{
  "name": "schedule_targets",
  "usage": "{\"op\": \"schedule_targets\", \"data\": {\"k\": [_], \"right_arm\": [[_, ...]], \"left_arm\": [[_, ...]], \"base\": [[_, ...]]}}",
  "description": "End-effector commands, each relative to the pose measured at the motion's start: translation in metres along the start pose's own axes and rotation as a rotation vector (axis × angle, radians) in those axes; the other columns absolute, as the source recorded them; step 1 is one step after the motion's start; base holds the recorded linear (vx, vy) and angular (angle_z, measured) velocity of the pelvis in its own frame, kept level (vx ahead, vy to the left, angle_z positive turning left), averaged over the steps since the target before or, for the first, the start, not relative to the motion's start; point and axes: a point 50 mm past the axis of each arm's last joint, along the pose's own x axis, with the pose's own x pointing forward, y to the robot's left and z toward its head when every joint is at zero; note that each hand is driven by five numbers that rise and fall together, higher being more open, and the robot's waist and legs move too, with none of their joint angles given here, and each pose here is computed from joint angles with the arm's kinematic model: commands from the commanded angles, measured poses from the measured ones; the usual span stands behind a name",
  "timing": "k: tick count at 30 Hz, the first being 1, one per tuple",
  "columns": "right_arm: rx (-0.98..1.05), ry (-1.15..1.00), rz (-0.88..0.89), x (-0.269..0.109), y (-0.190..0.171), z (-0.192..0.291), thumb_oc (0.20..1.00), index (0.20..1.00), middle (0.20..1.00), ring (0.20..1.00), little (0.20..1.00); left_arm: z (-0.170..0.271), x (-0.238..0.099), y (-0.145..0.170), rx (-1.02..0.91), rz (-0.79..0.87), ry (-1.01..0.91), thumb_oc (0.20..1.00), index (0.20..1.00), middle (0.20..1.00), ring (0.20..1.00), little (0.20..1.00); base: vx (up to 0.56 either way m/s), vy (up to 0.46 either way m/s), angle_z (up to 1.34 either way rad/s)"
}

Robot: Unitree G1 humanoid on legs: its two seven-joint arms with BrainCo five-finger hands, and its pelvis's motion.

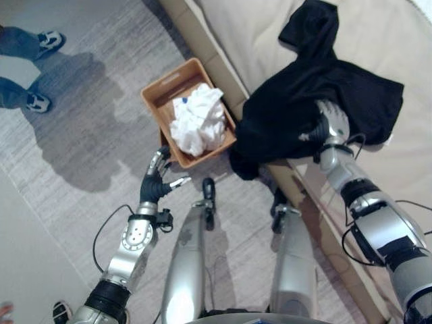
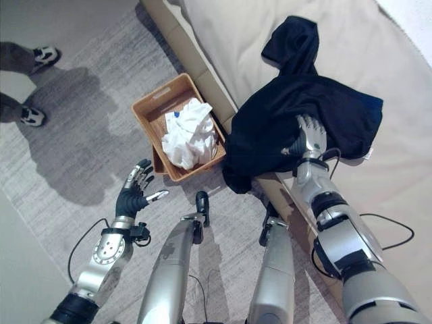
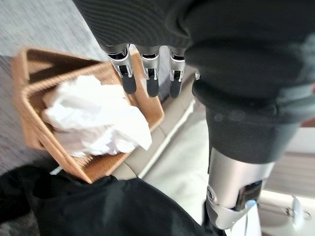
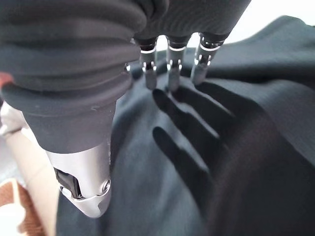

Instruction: Pick up clothes into the bucket

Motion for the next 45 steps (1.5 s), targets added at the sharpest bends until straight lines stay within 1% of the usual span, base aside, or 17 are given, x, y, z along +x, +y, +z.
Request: {"op": "schedule_targets", "data": {"k": [1, 12, 16, 20, 25, 26, 27, 28, 38, 45], "right_arm": [[-0.148, 0.009, -0.125, 0.012, -0.026, -0.009, 1.000, 1.000, 1.000, 1.000, 1.000], [-0.240, 0.005, -0.320, 0.020, -0.054, -0.014, 1.000, 1.000, 1.000, 1.000, 1.000], [-0.254, 0.009, -0.335, 0.021, -0.058, -0.017, 1.000, 1.000, 1.000, 1.000, 1.000], [-0.237, 0.027, -0.298, 0.024, -0.059, -0.018, 1.000, 1.000, 1.000, 1.000, 1.000], [-0.233, 0.011, -0.192, 0.027, -0.054, -0.014, 1.000, 1.000, 1.000, 1.000, 1.000], [-0.211, 0.004, -0.126, 0.026, -0.048, -0.013, 0.727, 0.727, 0.727, 0.727, 0.727], [-0.211, 0.003, -0.126, 0.026, -0.048, -0.013, 0.533, 0.533, 0.533, 0.533, 0.533], [-0.206, 0.000, -0.121, 0.027, -0.047, -0.012, 0.200, 0.200, 0.200, 0.200, 0.200], [-0.121, 0.009, -0.101, 0.023, -0.040, -0.012, 0.200, 0.200, 0.200, 0.200, 0.200], [0.002, 0.031, -0.132, 0.019, -0.038, -0.014, 0.200, 0.200, 0.200, 0.200, 0.200]], "left_arm": [[0.026, -0.001, -0.005, -0.025, 0.008, -0.137, 1.000, 1.000, 1.000, 1.000, 1.000], [0.037, 0.001, -0.005, 0.029, 0.059, -0.214, 1.000, 1.000, 1.000, 1.000, 1.000], [0.038, 0.001, -0.006, 0.021, 0.067, -0.221, 1.000, 1.000, 1.000, 1.000, 1.000], [0.041, 0.001, -0.006, 0.003, 0.072, -0.229, 1.000, 1.000, 1.000, 1.000, 1.000], [0.041, 0.000, -0.004, 0.001, 0.067, -0.223, 1.000, 1.000, 1.000, 1.000, 1.000], [0.039, -0.001, -0.002, 0.007, 0.064, -0.211, 1.000, 1.000, 1.000, 1.000, 1.000], [0.039, -0.001, -0.002, 0.006, 0.064, -0.211, 1.000, 1.000, 1.000, 1.000, 1.000], [0.039, -0.001, -0.002, 0.007, 0.063, -0.207, 1.000, 1.000, 1.000, 1.000, 1.000], [0.039, 0.001, 0.001, 0.008, 0.069, -0.208, 1.000, 1.000, 1.000, 1.000, 1.000], [0.036, 0.004, 0.002, 0.016, 0.073, -0.203, 1.000, 1.000, 1.000, 1.000, 1.000]], "base": [[-0.01, 0.001, 0.07], [0.00, 0.001, 0.04], [0.00, 0.004, 0.05], [-0.01, 0.009, 0.05], [0.00, 0.002, 0.01], [0.00, 0.000, 0.00], [0.00, 0.000, 0.00], [0.00, 0.000, 0.00], [0.00, 0.000, 0.00], [0.00, 0.000, 0.00]]}}
